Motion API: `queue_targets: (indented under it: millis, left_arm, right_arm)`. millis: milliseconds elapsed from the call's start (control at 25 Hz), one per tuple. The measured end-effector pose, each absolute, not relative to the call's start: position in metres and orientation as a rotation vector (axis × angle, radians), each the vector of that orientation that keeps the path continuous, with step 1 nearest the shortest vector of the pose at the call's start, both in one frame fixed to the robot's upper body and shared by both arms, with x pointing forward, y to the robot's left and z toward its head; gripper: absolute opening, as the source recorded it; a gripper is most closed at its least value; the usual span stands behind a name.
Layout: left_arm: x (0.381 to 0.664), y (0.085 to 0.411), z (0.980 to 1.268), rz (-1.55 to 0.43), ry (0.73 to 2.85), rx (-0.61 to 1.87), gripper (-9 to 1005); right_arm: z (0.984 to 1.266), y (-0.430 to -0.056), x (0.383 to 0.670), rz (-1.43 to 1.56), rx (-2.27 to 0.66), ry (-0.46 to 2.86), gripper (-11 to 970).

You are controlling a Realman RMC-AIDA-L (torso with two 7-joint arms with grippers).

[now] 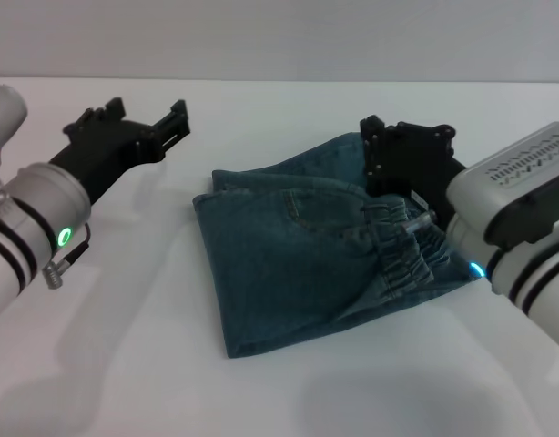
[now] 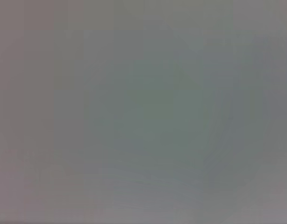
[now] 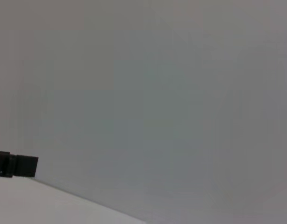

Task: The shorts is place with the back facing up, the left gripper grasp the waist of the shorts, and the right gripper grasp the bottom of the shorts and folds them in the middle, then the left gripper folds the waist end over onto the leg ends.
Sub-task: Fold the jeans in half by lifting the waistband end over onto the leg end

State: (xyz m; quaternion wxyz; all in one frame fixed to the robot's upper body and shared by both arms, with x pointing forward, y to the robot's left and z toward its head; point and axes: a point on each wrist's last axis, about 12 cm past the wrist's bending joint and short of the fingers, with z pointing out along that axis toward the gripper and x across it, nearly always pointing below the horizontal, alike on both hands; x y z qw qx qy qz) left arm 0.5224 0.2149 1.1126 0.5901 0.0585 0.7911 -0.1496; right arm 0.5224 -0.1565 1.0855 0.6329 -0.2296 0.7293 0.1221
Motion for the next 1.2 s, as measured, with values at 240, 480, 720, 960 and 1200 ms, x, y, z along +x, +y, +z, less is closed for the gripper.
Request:
queue_targets:
  millis: [240,480,720,960,1200]
  left_arm:
    - [0.514,0.231,1.105,-0.291,1.845,0.075,849]
    - [0.507,0.239,1.105,-0.259,1.844,0.062,849]
    - [0.512,0.236,1.105,-0.264,1.843,0.076,849]
    - [0.512,0.234,1.105,-0.269,1.842,0.082,848]
    - [0.509,0.239,1.104,-0.243,1.840,0.077,848]
  right_arm:
    - [1.076,-0.144,0.518,0.332,-0.567,1.748,127]
    - [1.076,-0.134,0.500,0.383,-0.607,1.773,130]
    - [1.084,-0.147,0.513,0.360,-0.490,1.721,134]
    - [1.090,-0.161,0.515,0.322,-0.412,1.622,137]
    - [1.082,-0.167,0.513,0.306,-0.388,1.615,141]
